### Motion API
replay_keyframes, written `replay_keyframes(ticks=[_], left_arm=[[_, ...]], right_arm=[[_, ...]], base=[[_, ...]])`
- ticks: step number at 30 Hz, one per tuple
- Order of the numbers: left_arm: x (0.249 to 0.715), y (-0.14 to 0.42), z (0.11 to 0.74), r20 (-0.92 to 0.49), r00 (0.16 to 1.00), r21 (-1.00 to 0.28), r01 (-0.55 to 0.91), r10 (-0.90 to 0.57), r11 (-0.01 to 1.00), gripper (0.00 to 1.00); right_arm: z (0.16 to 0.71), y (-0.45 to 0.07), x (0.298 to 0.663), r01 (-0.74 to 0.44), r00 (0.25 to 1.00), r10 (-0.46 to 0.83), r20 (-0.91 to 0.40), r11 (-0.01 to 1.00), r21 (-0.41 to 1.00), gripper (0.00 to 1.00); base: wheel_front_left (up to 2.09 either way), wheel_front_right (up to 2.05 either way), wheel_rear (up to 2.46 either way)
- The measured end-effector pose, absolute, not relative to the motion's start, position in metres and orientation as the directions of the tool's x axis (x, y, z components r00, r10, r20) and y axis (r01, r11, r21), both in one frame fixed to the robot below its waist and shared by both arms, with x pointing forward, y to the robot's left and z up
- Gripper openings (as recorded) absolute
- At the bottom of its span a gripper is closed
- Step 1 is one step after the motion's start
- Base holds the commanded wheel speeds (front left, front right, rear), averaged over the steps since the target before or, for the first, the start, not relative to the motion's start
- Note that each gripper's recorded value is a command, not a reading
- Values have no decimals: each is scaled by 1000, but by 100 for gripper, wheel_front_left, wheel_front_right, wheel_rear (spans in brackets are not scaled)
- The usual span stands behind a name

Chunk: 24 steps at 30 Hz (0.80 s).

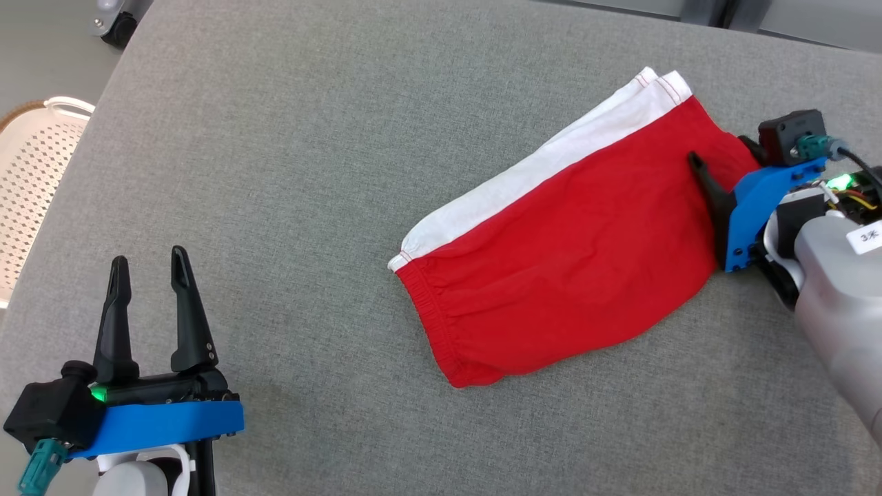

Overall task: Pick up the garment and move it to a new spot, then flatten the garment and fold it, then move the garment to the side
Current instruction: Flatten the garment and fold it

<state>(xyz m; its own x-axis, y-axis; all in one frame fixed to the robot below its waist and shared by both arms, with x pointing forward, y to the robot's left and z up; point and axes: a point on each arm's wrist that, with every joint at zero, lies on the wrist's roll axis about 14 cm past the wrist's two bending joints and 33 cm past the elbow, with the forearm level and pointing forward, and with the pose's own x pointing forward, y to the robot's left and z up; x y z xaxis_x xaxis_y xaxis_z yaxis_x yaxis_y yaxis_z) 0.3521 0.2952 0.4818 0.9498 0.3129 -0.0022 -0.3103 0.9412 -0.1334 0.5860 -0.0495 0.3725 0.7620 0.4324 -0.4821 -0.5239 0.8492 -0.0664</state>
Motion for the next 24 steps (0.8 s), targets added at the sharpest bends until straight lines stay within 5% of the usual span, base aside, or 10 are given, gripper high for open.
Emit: replay_keyframes(ticks=[9, 10, 11, 12, 24], left_arm=[[355, 294, 475, -22, 950, -150, -312, 312, 938, 100], [356, 294, 475, -21, 950, -151, -311, 312, 938, 100], [357, 294, 474, -21, 950, -151, -310, 310, 939, 100], [357, 293, 474, -22, 951, -151, -309, 309, 939, 100], [365, 284, 480, 3, 962, -146, -270, 274, 952, 100]], right_arm=[[360, -58, 589, -518, 737, 404, -542, 853, -68, 100], [360, -56, 588, -522, 733, 409, -543, 851, -65, 59], [359, -54, 587, -527, 728, 413, -547, 847, -62, 8], [360, -52, 587, -535, 724, 419, -548, 842, -63, 0], [376, -49, 572, -550, 739, 465, -487, 834, -39, 0]], base=[[0, 0, 0], [0, 0, 0], [0, 0, 0], [0, 0, 0], [0, 0, 0]])
